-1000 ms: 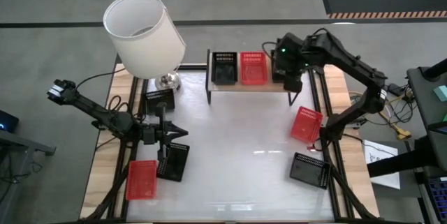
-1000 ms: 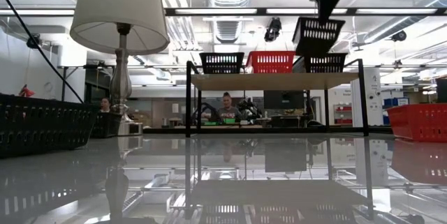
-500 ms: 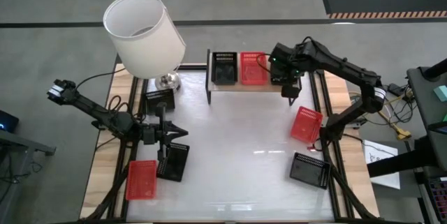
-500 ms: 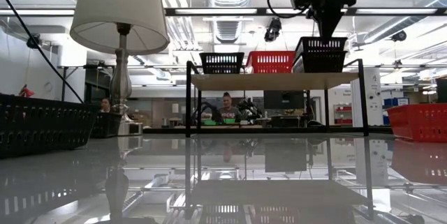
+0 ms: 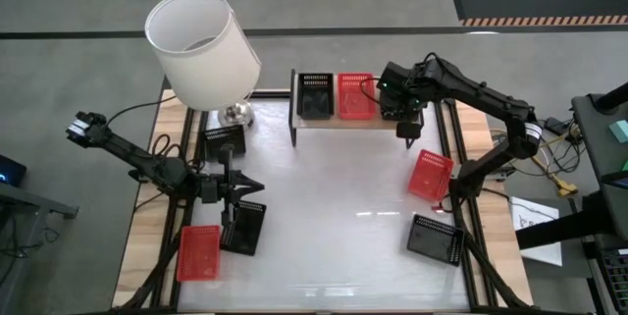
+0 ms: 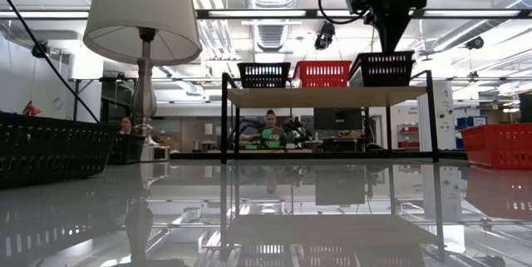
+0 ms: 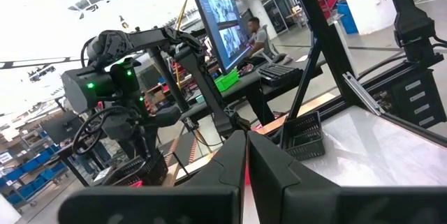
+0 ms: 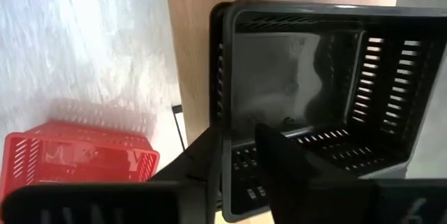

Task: Stack baskets on shelf by color
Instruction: Stack the black bin on top of the other black bin on the shelf

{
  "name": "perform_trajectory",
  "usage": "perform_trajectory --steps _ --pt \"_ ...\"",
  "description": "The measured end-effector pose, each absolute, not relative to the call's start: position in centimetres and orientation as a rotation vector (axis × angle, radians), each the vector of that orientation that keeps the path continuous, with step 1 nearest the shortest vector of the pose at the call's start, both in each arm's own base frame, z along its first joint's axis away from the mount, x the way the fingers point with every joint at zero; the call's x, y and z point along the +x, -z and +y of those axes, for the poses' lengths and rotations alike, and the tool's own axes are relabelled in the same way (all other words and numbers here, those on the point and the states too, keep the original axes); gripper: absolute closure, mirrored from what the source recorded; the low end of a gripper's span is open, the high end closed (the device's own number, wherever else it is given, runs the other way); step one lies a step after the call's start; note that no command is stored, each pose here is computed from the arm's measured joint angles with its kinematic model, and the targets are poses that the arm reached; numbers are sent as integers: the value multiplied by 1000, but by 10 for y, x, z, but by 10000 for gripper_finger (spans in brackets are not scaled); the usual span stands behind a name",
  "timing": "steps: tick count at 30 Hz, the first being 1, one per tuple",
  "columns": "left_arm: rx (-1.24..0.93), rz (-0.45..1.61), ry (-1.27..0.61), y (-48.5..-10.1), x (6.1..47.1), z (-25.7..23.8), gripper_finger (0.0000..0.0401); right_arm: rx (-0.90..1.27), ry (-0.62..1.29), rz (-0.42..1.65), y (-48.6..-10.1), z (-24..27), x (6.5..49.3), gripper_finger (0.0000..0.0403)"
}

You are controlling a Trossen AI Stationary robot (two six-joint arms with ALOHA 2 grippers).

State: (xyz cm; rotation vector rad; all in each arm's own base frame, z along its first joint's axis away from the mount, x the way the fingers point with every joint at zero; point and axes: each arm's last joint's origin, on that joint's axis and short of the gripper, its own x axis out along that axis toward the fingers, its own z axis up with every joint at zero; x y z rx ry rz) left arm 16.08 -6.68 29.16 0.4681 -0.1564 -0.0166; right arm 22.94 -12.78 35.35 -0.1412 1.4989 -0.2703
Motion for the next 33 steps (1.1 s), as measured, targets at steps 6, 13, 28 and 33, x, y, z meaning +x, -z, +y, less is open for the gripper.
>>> perform_trajectory --steps 6,13,28,33 --pt "468 -157 17 -292 161 -67 401 -134 322 1532 -357 -127 225 291" --pt "468 -157 17 -292 161 -67 401 -43 384 1462 -371 -125 225 290" --pt "469 -144 21 -289 164 -68 401 -161 57 1103 -363 -37 274 388" --pt "460 -131 25 -286 167 -70 401 -219 -44 968 -351 6 279 394"
